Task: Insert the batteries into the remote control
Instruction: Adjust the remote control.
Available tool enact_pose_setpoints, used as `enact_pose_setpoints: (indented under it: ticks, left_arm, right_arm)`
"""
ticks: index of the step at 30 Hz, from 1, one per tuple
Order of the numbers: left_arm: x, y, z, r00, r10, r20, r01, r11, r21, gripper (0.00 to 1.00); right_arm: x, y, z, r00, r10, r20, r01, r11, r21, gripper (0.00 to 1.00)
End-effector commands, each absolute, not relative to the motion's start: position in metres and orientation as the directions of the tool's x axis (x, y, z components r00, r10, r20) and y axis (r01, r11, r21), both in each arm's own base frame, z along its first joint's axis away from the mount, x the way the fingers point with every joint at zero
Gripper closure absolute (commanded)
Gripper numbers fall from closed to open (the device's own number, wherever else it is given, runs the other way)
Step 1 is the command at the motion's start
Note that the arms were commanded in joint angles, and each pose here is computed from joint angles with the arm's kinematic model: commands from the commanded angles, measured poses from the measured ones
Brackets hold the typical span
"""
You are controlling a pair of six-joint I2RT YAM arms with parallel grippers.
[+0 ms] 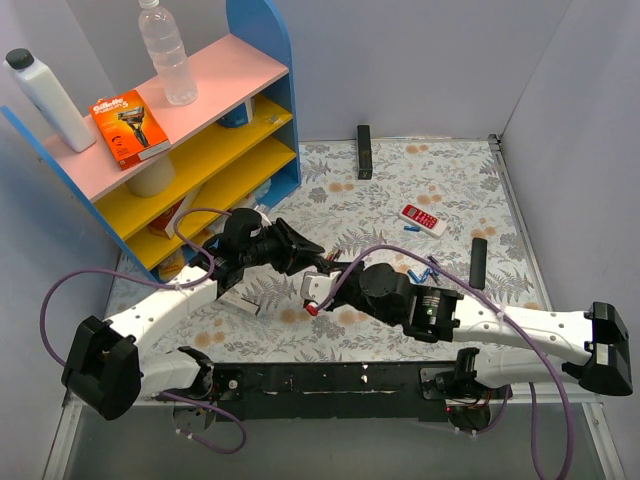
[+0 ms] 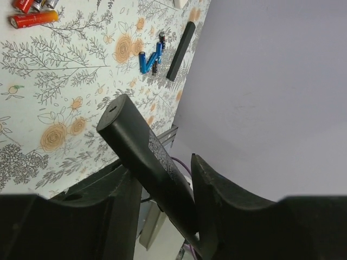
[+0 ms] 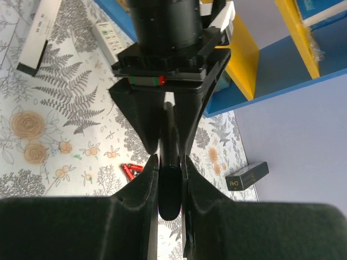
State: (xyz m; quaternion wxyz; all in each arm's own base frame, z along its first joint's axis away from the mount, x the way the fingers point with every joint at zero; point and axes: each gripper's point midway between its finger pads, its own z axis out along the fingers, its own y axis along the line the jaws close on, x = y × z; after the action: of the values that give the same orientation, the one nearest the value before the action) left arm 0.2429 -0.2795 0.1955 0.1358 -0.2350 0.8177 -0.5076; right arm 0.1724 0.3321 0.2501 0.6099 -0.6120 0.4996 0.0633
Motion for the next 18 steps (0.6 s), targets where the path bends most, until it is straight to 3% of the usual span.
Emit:
enact_pose_setpoints:
  ticks: [1, 4, 7, 8, 11, 13, 16, 18]
  left_arm:
    - [0.249, -0.284, 0.220, -0.737, -0.601, 0.309, -0.474, 0.134, -0.870, 0.74]
    - [0.248, -0.283, 0.221, -0.736, -0.600, 0.315, -0.469, 0.116, -0.875, 0.84]
    - [0.250, -0.282, 0.223, -0.734, -0.603, 0.311, -0.451, 0.091, -0.888, 0.96]
    - [0.252, -0.280, 0.229, -0.735, -0.607, 0.302, -0.430, 0.073, -0.900, 0.99]
    - [0.255, -0.279, 0.231, -0.738, -0.616, 0.274, -0.395, 0.065, -0.916, 1.00]
    - [0.258, -0.276, 0.231, -0.748, -0.631, 0.208, -0.337, 0.090, -0.937, 1.00]
    - [0.265, -0.272, 0.232, -0.759, -0.648, 0.062, -0.212, 0.157, -0.965, 1.00]
    - [0.269, -0.267, 0.233, -0.748, -0.664, -0.010, -0.152, 0.186, -0.971, 1.00]
  right_arm:
    - [0.162, 0.340, 0.258, 0.517, -0.508, -0.689, -0.686, 0.237, -0.688, 0.98]
    - [0.157, 0.338, 0.252, 0.510, -0.515, -0.688, -0.699, 0.218, -0.681, 0.90]
    - [0.153, 0.335, 0.247, 0.491, -0.528, -0.693, -0.718, 0.205, -0.665, 0.63]
    - [0.151, 0.331, 0.242, 0.456, -0.539, -0.708, -0.741, 0.211, -0.637, 0.49]
    - [0.145, 0.326, 0.238, 0.359, -0.529, -0.769, -0.797, 0.256, -0.548, 0.34]
    - [0.143, 0.324, 0.243, 0.277, -0.516, -0.811, -0.824, 0.307, -0.477, 0.26]
    - [0.138, 0.315, 0.242, 0.072, -0.490, -0.869, -0.851, 0.424, -0.310, 0.04]
    - [0.134, 0.308, 0.239, -0.048, -0.461, -0.886, -0.856, 0.476, -0.202, 0.02]
